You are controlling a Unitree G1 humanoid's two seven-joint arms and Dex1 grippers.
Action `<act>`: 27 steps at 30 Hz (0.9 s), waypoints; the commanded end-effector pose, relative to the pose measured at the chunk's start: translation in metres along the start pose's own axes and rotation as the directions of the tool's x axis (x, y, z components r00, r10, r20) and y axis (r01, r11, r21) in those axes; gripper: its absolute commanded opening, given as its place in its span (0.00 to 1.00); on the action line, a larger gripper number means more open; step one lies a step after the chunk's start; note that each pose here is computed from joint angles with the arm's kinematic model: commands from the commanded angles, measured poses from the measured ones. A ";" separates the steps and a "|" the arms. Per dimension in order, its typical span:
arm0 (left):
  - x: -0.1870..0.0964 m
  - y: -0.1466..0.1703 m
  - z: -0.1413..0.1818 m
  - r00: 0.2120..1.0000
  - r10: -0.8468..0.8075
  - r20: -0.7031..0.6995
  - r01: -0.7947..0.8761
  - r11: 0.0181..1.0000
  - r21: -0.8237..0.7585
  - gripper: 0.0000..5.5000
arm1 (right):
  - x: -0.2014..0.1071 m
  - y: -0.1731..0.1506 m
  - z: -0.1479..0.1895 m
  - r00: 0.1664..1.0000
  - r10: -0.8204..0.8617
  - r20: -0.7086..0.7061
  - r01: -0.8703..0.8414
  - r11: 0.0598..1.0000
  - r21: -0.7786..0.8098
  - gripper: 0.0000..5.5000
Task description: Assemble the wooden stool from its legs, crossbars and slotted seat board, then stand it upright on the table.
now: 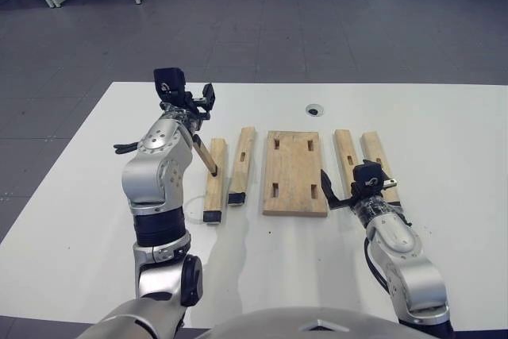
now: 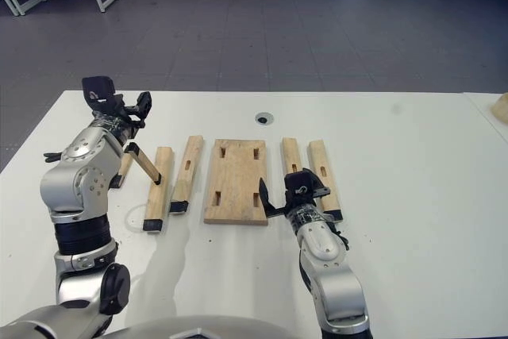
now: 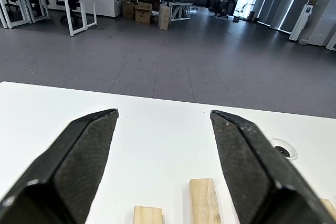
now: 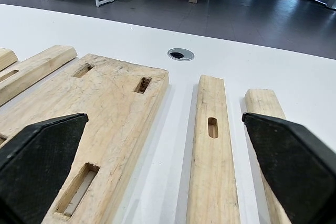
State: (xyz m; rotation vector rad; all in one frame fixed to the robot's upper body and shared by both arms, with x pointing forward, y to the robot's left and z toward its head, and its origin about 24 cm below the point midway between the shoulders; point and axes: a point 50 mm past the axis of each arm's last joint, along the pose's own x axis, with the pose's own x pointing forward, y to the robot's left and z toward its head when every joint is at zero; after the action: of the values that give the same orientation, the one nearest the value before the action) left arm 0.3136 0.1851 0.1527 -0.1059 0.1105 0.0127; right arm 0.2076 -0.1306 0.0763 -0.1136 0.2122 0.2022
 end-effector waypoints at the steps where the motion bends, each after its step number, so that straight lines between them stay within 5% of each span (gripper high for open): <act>1: -0.005 -0.005 0.020 0.996 -0.017 0.089 0.018 1.000 -0.009 0.59 | 0.001 -0.002 0.003 1.000 -0.001 0.010 0.001 1.000 -0.006 1.00; 4: -0.014 -0.009 0.080 0.958 -0.020 0.284 0.029 0.999 -0.028 0.59 | 0.000 -0.003 0.003 1.000 -0.003 0.010 0.003 1.000 -0.009 1.00; 6: -0.016 -0.006 0.088 0.955 -0.006 0.295 0.024 0.998 -0.055 0.59 | -0.001 -0.002 0.003 1.000 -0.003 0.009 0.003 1.000 -0.009 1.00; 12: -0.013 0.005 -0.044 0.989 0.015 -0.150 -0.031 0.994 -0.104 0.59 | 0.002 -0.001 0.004 1.000 -0.002 0.012 0.002 1.000 -0.005 1.00; 16: -0.014 0.011 -0.072 0.980 0.036 -0.197 -0.055 0.994 -0.090 0.59 | 0.004 -0.001 0.004 1.000 -0.007 0.014 0.007 1.000 0.000 1.00; 20: -0.007 0.013 -0.047 0.994 0.035 -0.100 -0.042 0.997 -0.063 0.59 | 0.004 -0.002 0.003 1.000 -0.018 0.012 0.017 1.000 0.004 1.00; 27: -0.023 -0.003 0.067 0.958 -0.027 0.286 0.036 0.999 -0.027 0.59 | 0.000 -0.005 0.003 1.000 -0.021 0.004 0.021 1.000 0.000 1.00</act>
State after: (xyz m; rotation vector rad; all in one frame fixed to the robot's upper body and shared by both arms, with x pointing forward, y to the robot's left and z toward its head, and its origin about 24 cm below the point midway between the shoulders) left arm 0.3048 0.1942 0.1874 -0.1408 -0.0714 0.0245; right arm 0.2097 -0.1336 0.0777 -0.1155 0.2059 0.1867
